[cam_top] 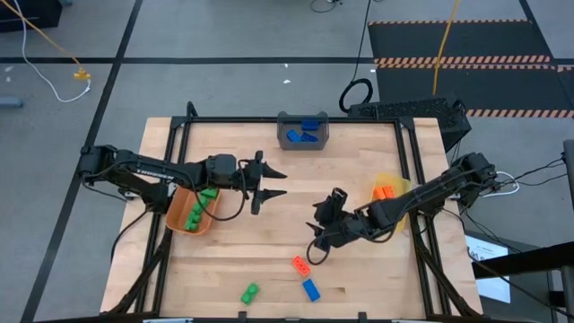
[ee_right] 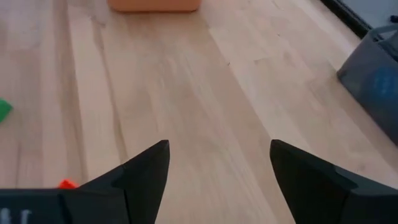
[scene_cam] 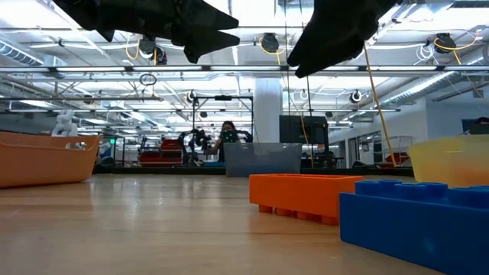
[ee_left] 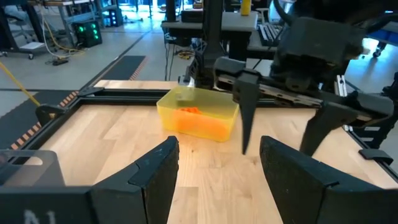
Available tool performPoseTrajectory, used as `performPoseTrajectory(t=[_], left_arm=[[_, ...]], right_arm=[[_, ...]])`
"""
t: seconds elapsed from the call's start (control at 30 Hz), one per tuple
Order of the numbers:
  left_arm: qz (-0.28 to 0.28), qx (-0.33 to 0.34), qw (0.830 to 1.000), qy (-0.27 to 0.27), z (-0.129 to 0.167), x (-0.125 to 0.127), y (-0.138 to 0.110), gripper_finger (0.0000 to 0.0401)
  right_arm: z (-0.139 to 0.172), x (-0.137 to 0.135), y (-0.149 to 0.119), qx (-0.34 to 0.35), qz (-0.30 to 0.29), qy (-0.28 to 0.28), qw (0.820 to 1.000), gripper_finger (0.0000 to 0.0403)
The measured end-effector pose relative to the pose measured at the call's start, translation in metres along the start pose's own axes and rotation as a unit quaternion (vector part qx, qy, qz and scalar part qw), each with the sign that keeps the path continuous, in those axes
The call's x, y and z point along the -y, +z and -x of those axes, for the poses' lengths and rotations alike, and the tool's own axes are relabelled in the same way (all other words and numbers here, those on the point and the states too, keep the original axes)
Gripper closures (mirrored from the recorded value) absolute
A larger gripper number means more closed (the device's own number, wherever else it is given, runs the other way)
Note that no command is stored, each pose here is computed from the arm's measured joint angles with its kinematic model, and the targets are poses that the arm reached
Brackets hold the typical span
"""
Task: Sort & place blocks by color
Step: Put the orange game piece into the yellow bin
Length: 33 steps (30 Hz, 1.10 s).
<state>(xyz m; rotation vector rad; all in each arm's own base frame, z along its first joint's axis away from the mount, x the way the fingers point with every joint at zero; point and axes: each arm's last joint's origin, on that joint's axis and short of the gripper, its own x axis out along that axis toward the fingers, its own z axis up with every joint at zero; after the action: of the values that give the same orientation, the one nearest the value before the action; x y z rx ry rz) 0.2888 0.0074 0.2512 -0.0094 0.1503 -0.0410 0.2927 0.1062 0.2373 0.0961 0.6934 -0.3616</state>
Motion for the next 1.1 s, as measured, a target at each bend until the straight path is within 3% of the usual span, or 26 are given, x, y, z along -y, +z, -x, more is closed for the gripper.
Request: performPoseTrajectory(t=[0.3,0.43,0.8,0.93,1.1], left_arm=[[-0.002,-0.002,1.0,0.0,0.0,0.0,0.0,0.0178],[-0.003,-0.006,1.0,0.0,0.0,0.0,-0.001,0.0178],[-0.011,-0.05,0.999,0.001,0.002,-0.001,-0.009,0.0178],[-0.013,-0.048,0.999,0.001,0.005,-0.001,-0.006,0.0178],[-0.009,-0.068,0.998,0.002,0.005,-0.001,-0.01,0.0178]], right_arm=[[0.0,-0.017,0.005,0.038,0.008,0.053,0.998,0.0159],[-0.002,-0.026,0.002,0.02,0.005,0.068,0.997,0.0159],[-0.025,-0.053,-0.041,-0.155,-0.042,0.113,0.981,0.0159],[-0.022,-0.062,-0.048,-0.156,-0.036,0.127,0.979,0.0159],[-0.024,-0.069,-0.05,-0.122,0.012,0.126,0.984,0.0159]])
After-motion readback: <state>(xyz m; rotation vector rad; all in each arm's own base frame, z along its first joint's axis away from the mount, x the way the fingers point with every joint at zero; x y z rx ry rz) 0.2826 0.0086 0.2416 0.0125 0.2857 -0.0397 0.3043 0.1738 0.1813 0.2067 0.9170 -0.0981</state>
